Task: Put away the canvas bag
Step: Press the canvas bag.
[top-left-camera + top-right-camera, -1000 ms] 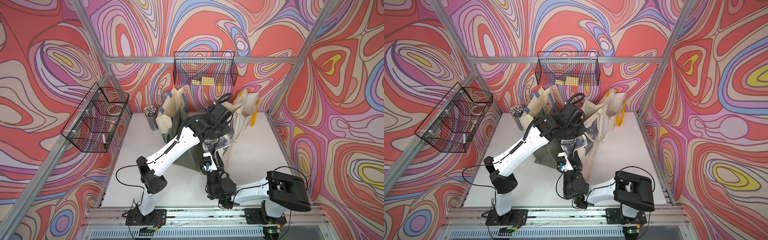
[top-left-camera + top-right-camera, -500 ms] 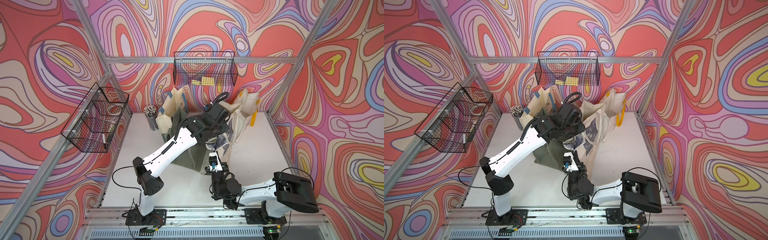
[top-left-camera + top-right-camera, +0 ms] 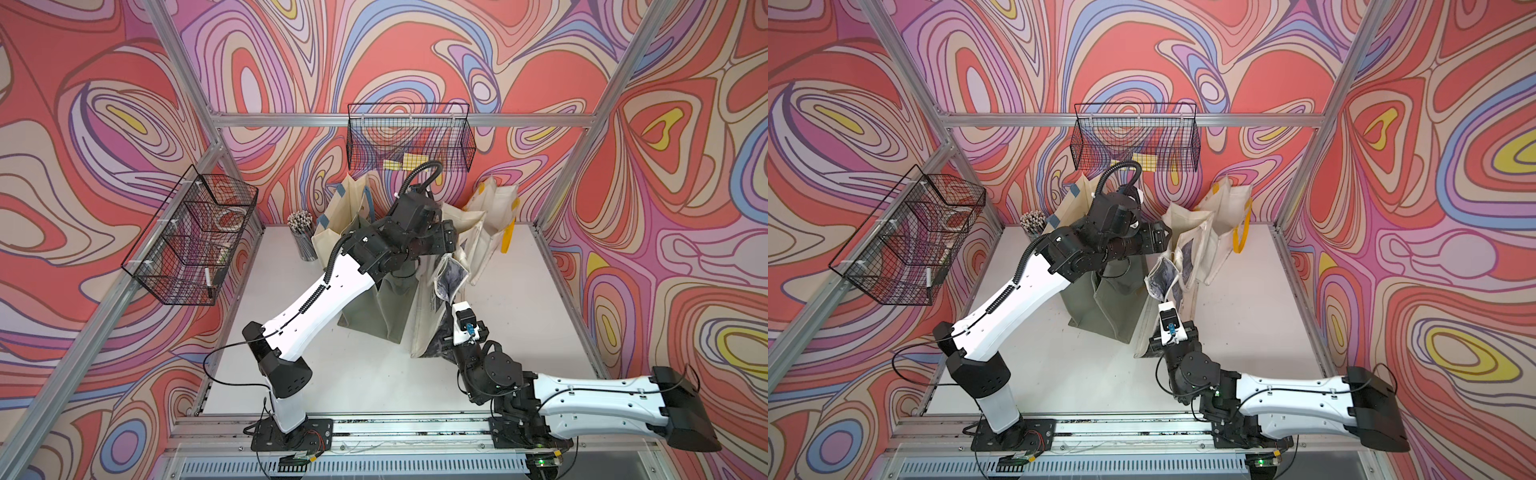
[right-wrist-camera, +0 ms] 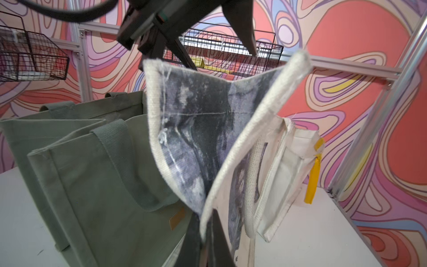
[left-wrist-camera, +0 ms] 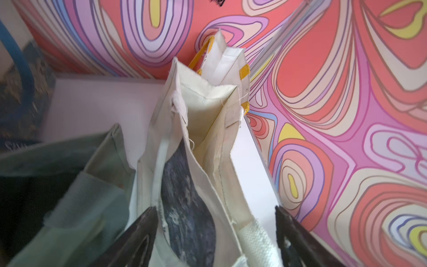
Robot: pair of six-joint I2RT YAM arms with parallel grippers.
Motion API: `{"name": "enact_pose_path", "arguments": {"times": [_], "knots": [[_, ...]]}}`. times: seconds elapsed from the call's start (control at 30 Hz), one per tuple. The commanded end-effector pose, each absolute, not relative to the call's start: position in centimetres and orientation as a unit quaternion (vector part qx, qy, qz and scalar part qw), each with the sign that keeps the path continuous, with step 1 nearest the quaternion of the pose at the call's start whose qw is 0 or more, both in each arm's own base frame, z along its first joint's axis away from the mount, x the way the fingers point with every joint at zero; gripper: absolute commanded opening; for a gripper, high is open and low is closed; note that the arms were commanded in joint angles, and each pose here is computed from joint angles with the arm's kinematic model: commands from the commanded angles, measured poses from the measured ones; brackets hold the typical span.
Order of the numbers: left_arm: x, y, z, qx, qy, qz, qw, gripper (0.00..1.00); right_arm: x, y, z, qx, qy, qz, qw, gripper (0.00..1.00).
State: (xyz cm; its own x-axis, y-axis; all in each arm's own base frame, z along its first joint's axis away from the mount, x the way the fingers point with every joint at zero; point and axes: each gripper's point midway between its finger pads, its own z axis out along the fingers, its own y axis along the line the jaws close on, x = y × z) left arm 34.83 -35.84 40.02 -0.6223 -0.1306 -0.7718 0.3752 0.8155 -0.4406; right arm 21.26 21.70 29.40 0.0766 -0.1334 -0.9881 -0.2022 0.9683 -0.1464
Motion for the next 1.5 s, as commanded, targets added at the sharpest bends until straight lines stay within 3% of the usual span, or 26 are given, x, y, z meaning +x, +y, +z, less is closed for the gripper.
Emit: {"name": "enact_pose_path", "arguments": {"times": [0.0, 0.13, 0.5, 0.93, 1.2, 1.47], "knots": [[34.1, -33.6, 44.3, 0.191, 0.797, -0.239, 0.521, 0.84, 20.9, 21.9, 26.6, -0.183, 0.710, 0.010, 0.680, 0.00], [33.4, -32.9, 44.4, 0.282, 0.764, -0.187, 0.549, 0.86, 20.5, 22.1, 26.5, -0.202, 0.713, 0.023, 0.671, 0.00], [25.7, -33.2, 40.8, 0.585, 0.567, -0.150, 0.561, 0.91, 19.5, 20.7, 28.0, -0.197, 0.723, 0.072, 0.658, 0.00], [20.7, -33.1, 38.7, 0.715, 0.430, -0.187, 0.519, 0.89, 18.5, 20.4, 30.3, -0.223, 0.727, 0.104, 0.640, 0.00], [20.5, -33.8, 37.8, 0.753, 0.387, -0.178, 0.502, 0.90, 17.7, 20.1, 32.0, -0.244, 0.731, 0.122, 0.625, 0.00], [21.6, -35.6, 38.4, 0.751, 0.341, -0.169, 0.540, 0.96, 17.0, 21.1, 31.1, -0.299, 0.742, 0.113, 0.589, 0.00]]}}
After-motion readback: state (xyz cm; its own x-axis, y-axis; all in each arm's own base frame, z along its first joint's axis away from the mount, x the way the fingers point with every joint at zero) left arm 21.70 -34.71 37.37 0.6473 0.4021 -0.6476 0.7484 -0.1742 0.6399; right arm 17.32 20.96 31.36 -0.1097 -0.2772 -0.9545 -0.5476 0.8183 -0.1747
